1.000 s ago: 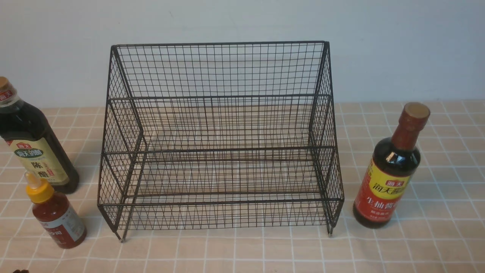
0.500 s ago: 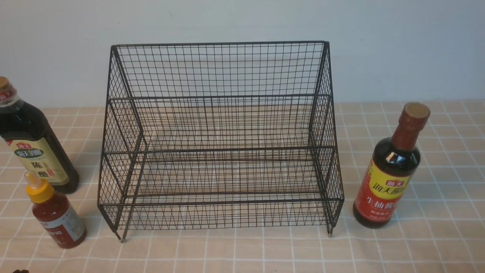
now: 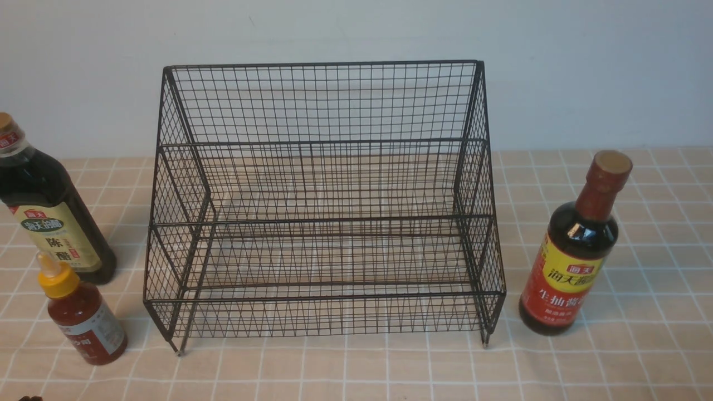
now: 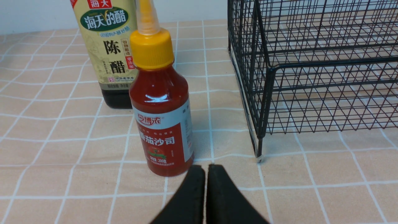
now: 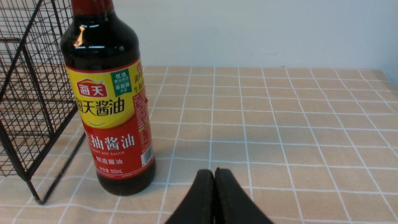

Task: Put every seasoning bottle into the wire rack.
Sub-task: Use the right arm to grab the condiment bottle closest to it

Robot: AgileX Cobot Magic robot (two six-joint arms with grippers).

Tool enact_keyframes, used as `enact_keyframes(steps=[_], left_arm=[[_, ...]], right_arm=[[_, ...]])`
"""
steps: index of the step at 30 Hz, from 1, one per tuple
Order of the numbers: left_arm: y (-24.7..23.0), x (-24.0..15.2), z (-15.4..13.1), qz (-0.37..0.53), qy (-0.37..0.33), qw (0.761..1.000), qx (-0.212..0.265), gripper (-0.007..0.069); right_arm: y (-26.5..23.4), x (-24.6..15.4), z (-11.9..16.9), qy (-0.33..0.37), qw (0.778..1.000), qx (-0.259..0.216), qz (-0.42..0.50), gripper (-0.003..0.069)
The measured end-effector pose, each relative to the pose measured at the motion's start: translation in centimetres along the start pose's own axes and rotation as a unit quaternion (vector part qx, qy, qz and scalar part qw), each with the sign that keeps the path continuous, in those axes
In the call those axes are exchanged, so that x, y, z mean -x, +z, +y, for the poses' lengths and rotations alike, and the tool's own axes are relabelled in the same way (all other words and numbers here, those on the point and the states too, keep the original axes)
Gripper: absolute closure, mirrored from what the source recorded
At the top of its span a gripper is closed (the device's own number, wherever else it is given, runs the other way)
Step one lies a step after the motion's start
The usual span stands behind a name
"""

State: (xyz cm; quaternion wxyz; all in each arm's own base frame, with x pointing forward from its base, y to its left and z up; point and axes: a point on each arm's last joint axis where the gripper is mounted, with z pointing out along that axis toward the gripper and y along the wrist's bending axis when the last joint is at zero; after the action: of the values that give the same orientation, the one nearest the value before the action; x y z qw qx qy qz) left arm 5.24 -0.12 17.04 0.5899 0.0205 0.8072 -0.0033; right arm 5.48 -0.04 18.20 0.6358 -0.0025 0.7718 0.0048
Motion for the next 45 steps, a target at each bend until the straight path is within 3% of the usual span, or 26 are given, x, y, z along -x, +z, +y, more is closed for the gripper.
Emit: enact_keyframes(steps=[6, 9, 12, 18, 22, 26, 29, 31, 34, 37, 39, 45], left_arm=[[0.0, 0.0, 0.0, 0.000, 0.000, 1.000, 0.000, 0.0632], [0.0, 0.0, 0.0, 0.000, 0.000, 1.000, 0.000, 0.0632], [0.0, 0.0, 0.0, 0.000, 0.000, 1.000, 0.000, 0.0632], [0.0, 0.0, 0.0, 0.000, 0.000, 1.000, 0.000, 0.0632], [0.0, 0.0, 0.0, 0.000, 0.000, 1.000, 0.000, 0.0632], [0.0, 0.0, 0.0, 0.000, 0.000, 1.000, 0.000, 0.0632], [0.0, 0.0, 0.0, 0.000, 0.000, 1.000, 0.000, 0.0632], [0.0, 0.0, 0.0, 0.000, 0.000, 1.000, 0.000, 0.0632], [0.0, 0.0, 0.0, 0.000, 0.000, 1.000, 0.000, 0.0632], [0.0, 0.0, 0.0, 0.000, 0.000, 1.000, 0.000, 0.0632], [0.0, 0.0, 0.0, 0.000, 0.000, 1.000, 0.000, 0.0632], [0.0, 0.0, 0.0, 0.000, 0.000, 1.000, 0.000, 0.0632]], right_arm=[[0.0, 1.0, 0.3, 0.078, 0.995, 0.020, -0.062, 0.0673], [-0.3, 2.4, 0.3, 0.174, 0.975, 0.038, -0.133, 0.0673], [-0.5, 3.0, 0.1, 0.222, 0.959, 0.045, -0.172, 0.0673], [-0.7, 3.4, 0.0, 0.244, 0.949, 0.048, -0.194, 0.0673], [-1.0, 4.2, -0.2, 0.287, 0.930, 0.059, -0.222, 0.0673], [-3.2, 9.9, 0.4, 0.284, 0.929, 0.093, -0.220, 0.0673], [-3.9, 14.3, 0.7, 0.242, 0.951, 0.094, -0.169, 0.0673], [-3.1, 17.3, 1.1, 0.195, 0.974, 0.083, -0.076, 0.0673], [-1.1, 21.1, 1.6, 0.130, 0.987, 0.071, 0.063, 0.0673], [0.6, 23.2, 1.9, 0.097, 0.982, 0.068, 0.146, 0.0673], [3.4, 25.0, 2.4, 0.064, 0.965, 0.068, 0.246, 0.0666], [9.4, 27.5, 4.0, 0.018, 0.945, 0.107, 0.310, 0.0569]])
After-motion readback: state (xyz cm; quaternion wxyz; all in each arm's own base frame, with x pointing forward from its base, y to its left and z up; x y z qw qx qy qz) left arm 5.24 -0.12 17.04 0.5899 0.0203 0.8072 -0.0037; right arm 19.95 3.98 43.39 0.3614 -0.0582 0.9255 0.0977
